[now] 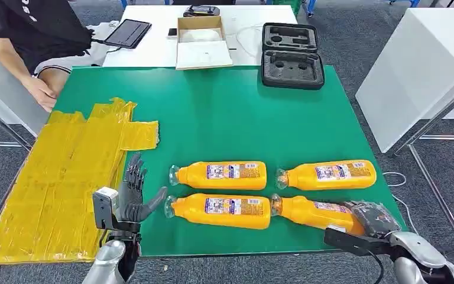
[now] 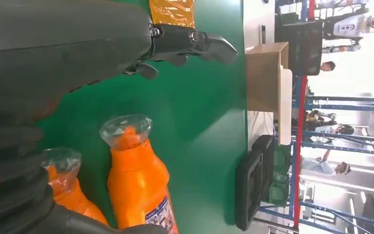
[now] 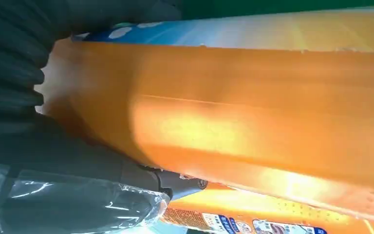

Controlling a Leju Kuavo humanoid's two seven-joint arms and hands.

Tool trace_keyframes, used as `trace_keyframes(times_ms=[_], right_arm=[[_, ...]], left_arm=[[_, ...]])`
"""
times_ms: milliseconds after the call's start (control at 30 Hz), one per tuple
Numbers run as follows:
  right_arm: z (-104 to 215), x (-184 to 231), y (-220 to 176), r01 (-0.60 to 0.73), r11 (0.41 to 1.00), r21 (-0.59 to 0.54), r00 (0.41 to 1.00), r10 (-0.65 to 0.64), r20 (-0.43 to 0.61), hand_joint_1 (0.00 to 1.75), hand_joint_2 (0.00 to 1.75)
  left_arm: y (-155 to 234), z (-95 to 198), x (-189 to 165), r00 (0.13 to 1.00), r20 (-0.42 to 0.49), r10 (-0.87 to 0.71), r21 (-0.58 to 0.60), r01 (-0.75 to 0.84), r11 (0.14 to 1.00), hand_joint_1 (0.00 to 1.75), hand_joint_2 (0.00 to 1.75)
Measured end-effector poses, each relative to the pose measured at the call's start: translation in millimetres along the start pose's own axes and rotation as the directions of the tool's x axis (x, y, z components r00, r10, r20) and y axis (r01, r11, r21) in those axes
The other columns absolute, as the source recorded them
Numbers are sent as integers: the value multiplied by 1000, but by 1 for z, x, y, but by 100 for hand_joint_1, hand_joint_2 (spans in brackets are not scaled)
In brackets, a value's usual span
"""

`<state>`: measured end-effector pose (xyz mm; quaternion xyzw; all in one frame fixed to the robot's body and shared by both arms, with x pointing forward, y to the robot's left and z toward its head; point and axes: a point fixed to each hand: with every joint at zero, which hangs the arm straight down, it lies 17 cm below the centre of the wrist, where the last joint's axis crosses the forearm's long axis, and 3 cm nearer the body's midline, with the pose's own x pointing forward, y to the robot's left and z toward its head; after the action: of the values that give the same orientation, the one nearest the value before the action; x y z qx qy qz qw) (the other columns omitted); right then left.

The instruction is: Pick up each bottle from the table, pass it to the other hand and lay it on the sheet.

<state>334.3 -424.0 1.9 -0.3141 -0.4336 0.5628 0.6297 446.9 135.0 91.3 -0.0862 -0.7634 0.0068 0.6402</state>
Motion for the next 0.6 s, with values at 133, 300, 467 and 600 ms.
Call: trace_keyframes(times_ms=[133, 300, 467, 600], right_arm=[[-4, 30, -18, 69, 993, -95, 991, -57, 120, 175, 175], [-9, 48, -56, 117, 958, -262, 987, -83, 139, 175, 175], [-4, 51, -71, 121, 929, -349, 991, -94, 91, 175, 175], [3, 47, -84, 127, 899, -419, 992, -122, 39, 175, 175]], left_arm=[[0, 0, 0, 1000, 1, -1, -1, 1, 1000, 0, 175], [-1, 1, 0, 1000, 2, -18, -6, 18, 1000, 0, 175], [0, 0, 0, 999, -1, -36, -5, 36, 999, 0, 175], [4, 3, 0, 999, -6, -50, 2, 50, 999, 0, 175]])
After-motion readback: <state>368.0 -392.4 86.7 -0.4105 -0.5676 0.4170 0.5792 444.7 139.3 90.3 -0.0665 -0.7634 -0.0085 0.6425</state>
